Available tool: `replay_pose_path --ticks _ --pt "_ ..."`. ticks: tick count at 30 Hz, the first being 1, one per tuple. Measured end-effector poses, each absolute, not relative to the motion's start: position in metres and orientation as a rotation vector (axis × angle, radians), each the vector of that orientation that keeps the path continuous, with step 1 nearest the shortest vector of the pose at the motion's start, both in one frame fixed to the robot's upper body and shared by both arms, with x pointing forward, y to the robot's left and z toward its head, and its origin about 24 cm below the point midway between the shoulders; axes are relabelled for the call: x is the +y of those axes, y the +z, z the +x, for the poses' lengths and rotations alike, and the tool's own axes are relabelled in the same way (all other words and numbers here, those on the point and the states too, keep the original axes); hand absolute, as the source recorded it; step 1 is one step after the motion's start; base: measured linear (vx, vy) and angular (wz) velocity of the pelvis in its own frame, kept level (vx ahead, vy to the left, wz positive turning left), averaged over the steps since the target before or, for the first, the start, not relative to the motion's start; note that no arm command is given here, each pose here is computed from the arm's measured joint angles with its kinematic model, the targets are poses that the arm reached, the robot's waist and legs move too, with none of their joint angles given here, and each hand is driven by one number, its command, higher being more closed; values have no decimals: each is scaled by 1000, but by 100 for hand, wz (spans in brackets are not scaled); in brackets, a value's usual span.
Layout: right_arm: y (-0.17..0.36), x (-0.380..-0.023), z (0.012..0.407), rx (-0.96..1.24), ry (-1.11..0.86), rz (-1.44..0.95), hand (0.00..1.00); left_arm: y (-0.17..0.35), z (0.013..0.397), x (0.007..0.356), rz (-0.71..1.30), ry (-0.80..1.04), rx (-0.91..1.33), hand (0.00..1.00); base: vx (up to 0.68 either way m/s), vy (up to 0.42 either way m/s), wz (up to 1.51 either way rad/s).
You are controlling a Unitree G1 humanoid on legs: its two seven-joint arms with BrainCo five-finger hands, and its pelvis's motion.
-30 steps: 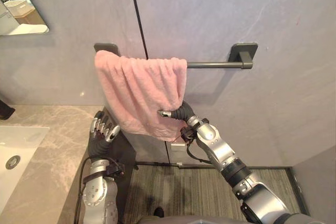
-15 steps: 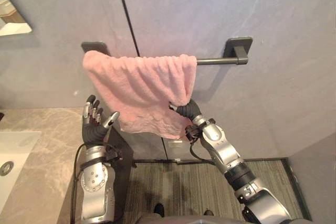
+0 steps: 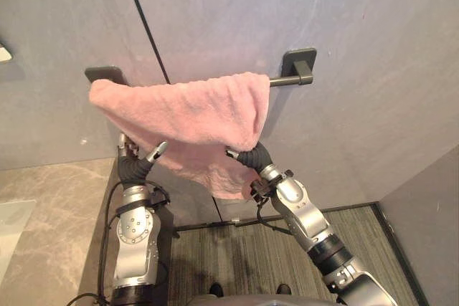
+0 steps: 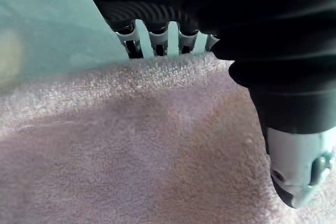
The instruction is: Organize washtable
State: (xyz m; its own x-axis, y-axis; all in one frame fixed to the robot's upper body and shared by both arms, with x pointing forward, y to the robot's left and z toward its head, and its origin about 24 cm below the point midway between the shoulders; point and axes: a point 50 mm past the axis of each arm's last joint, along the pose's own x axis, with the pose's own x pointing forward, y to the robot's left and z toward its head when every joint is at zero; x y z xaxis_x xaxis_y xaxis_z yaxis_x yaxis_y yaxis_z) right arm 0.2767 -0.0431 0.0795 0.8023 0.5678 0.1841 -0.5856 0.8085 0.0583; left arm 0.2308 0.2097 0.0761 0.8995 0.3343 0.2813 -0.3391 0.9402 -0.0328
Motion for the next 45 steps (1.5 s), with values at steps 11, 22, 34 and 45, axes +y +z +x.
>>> replay_pose_path --ticks 11,22,34,45 --pt "82 -46 265 -180 614 153 100 72 236 208 9 366 -274 100 -14 7 -6" --pt "75 -52 255 -156 582 208 100 64 252 184 21 232 -226 100 15 -2 -6" --pt "69 -58 256 -137 539 204 100 62 251 177 32 189 -220 100 0 0 0" --pt "58 -88 277 -101 352 149 100 57 251 160 39 76 -200 100 -2 1 1"
